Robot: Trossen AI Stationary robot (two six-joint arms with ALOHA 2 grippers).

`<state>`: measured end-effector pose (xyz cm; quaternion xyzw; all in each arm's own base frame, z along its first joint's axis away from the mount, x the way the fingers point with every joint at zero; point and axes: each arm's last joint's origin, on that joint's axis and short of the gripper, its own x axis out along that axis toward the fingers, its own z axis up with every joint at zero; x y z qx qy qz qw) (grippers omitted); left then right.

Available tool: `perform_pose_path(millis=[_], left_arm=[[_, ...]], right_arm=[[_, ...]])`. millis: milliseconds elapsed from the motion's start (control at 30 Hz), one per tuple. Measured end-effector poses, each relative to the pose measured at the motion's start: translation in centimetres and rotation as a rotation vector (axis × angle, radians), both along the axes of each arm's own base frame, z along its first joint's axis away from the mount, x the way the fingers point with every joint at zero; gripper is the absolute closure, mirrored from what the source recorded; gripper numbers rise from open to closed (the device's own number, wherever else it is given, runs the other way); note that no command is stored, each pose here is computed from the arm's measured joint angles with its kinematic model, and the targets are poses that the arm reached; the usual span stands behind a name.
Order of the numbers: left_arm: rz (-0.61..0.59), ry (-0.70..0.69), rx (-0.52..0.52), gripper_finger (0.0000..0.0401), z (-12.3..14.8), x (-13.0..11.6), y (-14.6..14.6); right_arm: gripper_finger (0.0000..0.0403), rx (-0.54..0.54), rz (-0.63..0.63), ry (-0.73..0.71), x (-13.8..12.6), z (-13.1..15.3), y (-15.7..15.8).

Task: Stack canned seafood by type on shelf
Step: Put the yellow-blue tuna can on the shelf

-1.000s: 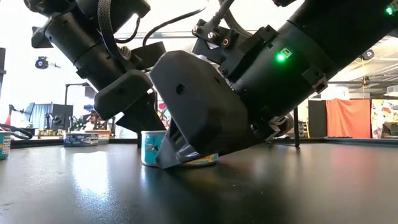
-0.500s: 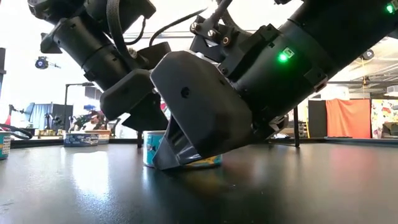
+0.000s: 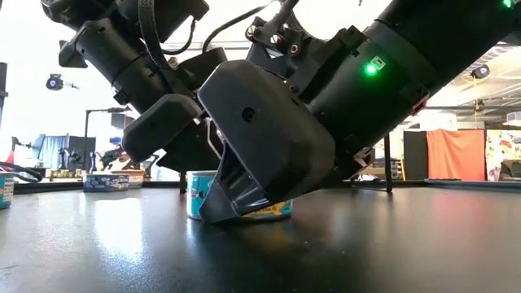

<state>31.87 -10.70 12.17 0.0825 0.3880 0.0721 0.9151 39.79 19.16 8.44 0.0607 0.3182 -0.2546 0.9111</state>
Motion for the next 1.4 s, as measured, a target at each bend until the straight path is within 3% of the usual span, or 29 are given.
perform_pose_path(millis=[200,433,667,800,1000,1233,1400], left_arm=[[0.035,0.036,0.011,0.0066,1.5,-1.1,0.3],[0.097,0.02,-0.015,0.0066,6.4,-4.1,1.4],[0.107,-0.088,0.011,0.0066,12.0,-7.6,3.5],[0.125,-0.189,0.008,0.0066,14.8,-9.0,5.2],[0.144,-0.301,0.012,0.0066,17.6,-10.6,8.3],[0.069,-0.342,-0.069,0.0066,18.8,-10.4,12.0],[0.032,-0.302,-0.004,0.0073,18.5,-10.0,14.4]], right_arm=[[0.0017,0.057,0.06,0.022,0.5,0.8,0.3],[0.0033,0.097,0.095,0.072,0.5,2.7,0.3],[0.0033,0.092,0.141,0.064,0.7,7.9,-1.5],[0.0033,0.065,0.126,0.018,0.7,12.0,-4.5],[0.0034,0.015,0.003,0.019,0.5,15.9,-11.7],[0.0035,-0.006,-0.155,0.038,0.8,16.5,-19.4],[0.0035,0.026,-0.263,0.004,0.6,16.8,-22.5]])
